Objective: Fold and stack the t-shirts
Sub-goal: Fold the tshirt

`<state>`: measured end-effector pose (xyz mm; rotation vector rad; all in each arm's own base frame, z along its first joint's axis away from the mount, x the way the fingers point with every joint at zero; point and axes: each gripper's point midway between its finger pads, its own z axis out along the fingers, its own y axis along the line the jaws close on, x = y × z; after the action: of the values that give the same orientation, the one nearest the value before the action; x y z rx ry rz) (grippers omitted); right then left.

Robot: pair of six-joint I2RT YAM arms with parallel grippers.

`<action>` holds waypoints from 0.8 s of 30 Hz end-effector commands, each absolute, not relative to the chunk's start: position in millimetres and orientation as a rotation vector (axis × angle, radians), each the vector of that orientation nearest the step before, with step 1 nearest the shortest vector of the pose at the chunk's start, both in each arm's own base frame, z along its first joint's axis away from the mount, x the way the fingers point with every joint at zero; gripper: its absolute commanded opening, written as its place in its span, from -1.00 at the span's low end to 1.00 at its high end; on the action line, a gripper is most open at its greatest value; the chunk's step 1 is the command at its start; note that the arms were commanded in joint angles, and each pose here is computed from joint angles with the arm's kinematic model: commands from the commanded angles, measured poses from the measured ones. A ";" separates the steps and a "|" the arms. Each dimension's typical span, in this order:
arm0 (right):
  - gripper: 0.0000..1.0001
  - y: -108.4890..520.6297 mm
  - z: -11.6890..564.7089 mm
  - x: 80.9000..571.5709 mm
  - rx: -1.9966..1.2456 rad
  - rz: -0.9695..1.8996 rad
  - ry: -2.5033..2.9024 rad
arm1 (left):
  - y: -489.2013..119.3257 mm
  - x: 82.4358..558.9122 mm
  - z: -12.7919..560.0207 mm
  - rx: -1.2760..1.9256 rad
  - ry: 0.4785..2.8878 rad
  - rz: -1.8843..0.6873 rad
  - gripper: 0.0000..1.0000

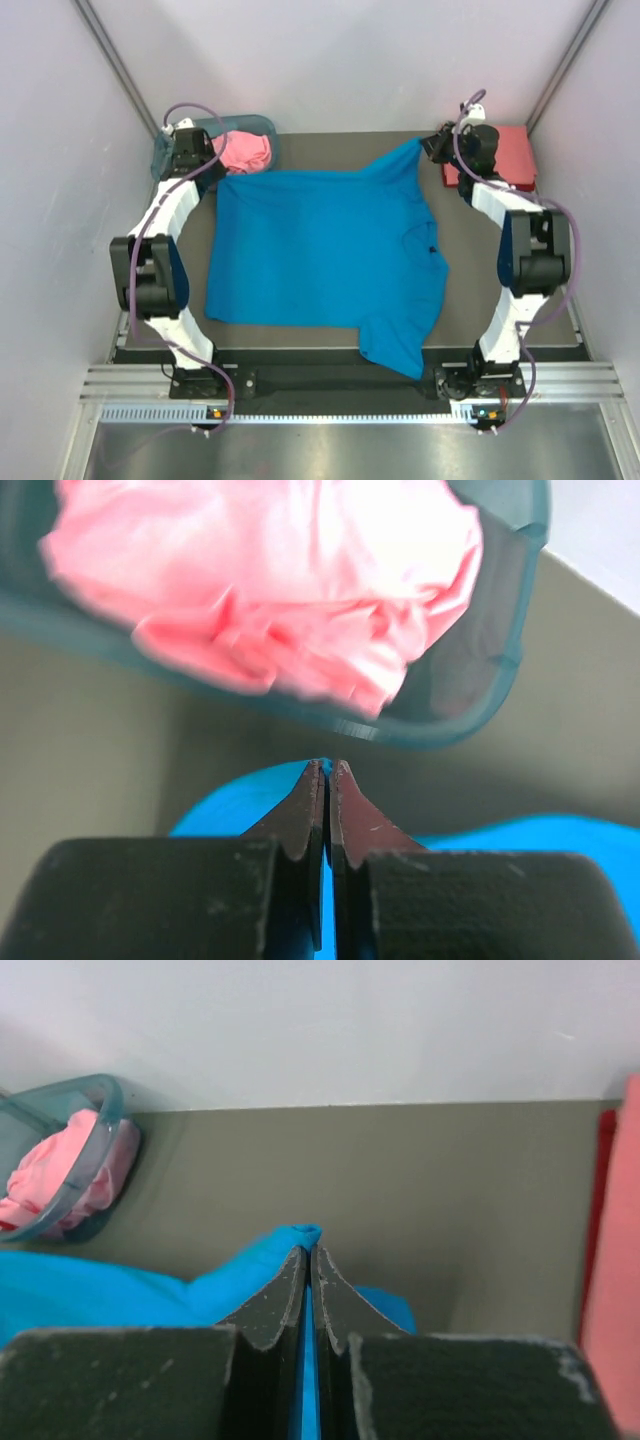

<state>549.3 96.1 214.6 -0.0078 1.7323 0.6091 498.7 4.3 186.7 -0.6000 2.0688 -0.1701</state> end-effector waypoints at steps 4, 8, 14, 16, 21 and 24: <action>-1.00 124.7 268.1 596.3 -0.133 0.704 1.548 | 2.4 557.1 230.4 -0.457 1.922 -0.352 -1.00; -1.00 119.5 263.6 596.8 -0.114 0.651 1.606 | 12.9 558.2 220.7 -0.470 1.944 -0.363 -1.00; -1.00 96.5 251.5 563.7 -0.069 0.502 1.732 | 6.1 545.6 213.1 -0.461 1.993 -0.438 -1.00; -1.00 96.5 259.0 549.5 -0.085 0.491 1.730 | 8.1 539.4 207.3 -0.460 2.016 -0.419 -1.00; -1.00 95.2 243.5 503.4 -0.079 0.439 1.784 | 9.3 510.6 194.4 -0.485 2.067 -0.385 -1.00; -1.00 86.3 230.1 474.5 -0.032 0.410 1.829 | 8.8 495.4 186.0 -0.502 2.098 -0.380 -1.00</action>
<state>494.9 93.9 217.7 -0.0399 1.8520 0.4787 510.5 7.9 162.9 -0.5322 2.1318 -0.3852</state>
